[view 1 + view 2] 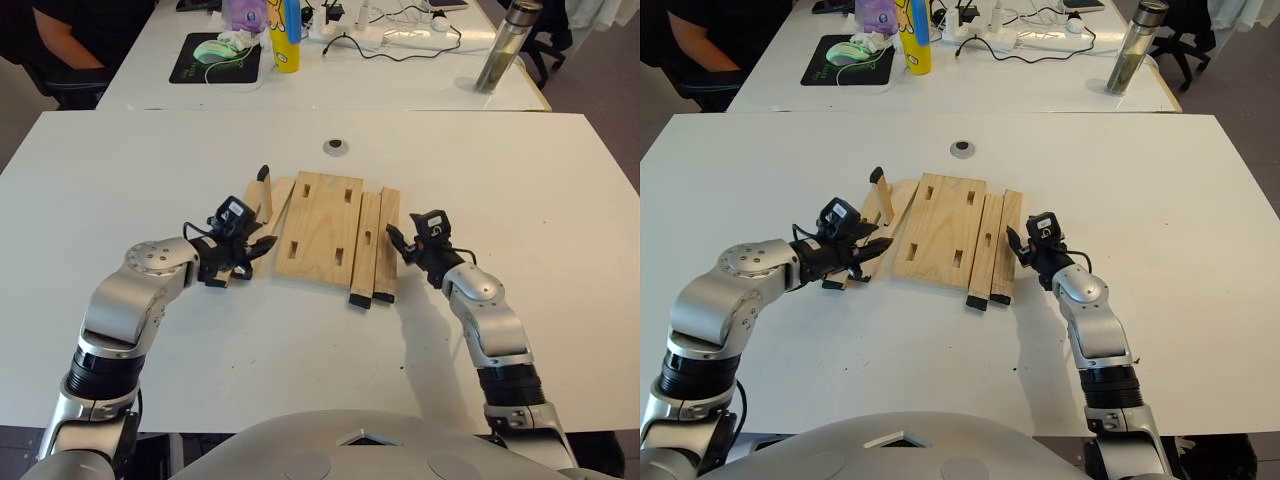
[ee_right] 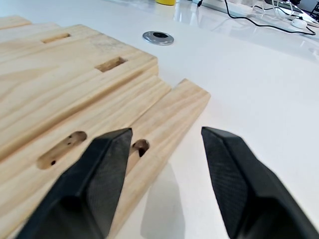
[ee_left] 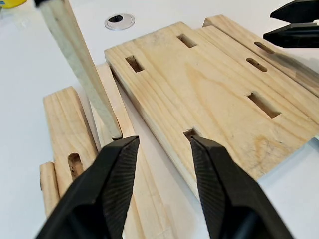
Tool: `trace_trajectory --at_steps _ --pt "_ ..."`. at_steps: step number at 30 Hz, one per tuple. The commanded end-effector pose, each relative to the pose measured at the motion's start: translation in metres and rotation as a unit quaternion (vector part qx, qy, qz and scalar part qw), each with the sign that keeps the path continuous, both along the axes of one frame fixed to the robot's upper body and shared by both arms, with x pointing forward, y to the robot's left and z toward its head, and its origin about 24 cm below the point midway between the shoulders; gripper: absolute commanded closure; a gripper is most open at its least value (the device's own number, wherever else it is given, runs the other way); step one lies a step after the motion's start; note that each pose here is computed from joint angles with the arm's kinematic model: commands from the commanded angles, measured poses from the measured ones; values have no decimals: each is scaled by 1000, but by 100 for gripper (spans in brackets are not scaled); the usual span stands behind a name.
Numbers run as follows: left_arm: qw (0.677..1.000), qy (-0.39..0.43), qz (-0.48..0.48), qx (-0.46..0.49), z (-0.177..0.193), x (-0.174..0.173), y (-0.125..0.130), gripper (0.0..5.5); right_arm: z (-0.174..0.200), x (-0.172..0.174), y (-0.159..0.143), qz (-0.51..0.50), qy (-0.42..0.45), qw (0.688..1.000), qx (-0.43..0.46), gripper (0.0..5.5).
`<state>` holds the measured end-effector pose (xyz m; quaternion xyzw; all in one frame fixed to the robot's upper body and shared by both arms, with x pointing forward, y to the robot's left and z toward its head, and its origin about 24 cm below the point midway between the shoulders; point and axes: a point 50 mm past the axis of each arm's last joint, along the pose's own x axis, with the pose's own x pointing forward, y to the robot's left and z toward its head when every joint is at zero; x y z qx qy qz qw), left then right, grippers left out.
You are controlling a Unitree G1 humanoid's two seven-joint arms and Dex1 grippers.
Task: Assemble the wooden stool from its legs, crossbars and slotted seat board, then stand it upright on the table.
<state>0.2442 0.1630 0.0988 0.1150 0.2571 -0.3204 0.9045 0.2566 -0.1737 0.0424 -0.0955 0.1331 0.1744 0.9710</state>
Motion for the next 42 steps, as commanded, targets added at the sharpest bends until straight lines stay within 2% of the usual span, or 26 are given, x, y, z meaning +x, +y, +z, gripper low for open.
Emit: trace_trajectory --at_steps 1,9,19,27,34,41,42 --pt "999 23 35 9 -10 1 2 347 3 1 2 5 -1 1000 2 292" --pt "996 50 74 21 -37 2 6 347 4 3 2 11 -1 1000 -1 292" --pt "994 49 100 19 -44 0 7 347 4 3 5 15 1 1000 1 292" --pt "994 18 104 -4 -26 8 5 232 0 2 7 16 7 1000 2 292" --pt "992 58 109 9 -41 2 8 138 2 3 9 17 3 1000 4 292" --pt "994 58 96 -6 -36 1 1 43 2 2 11 17 4 1000 5 292" --pt "994 52 93 -7 -34 1 0 43 1 2 11 18 4 1000 5 292"
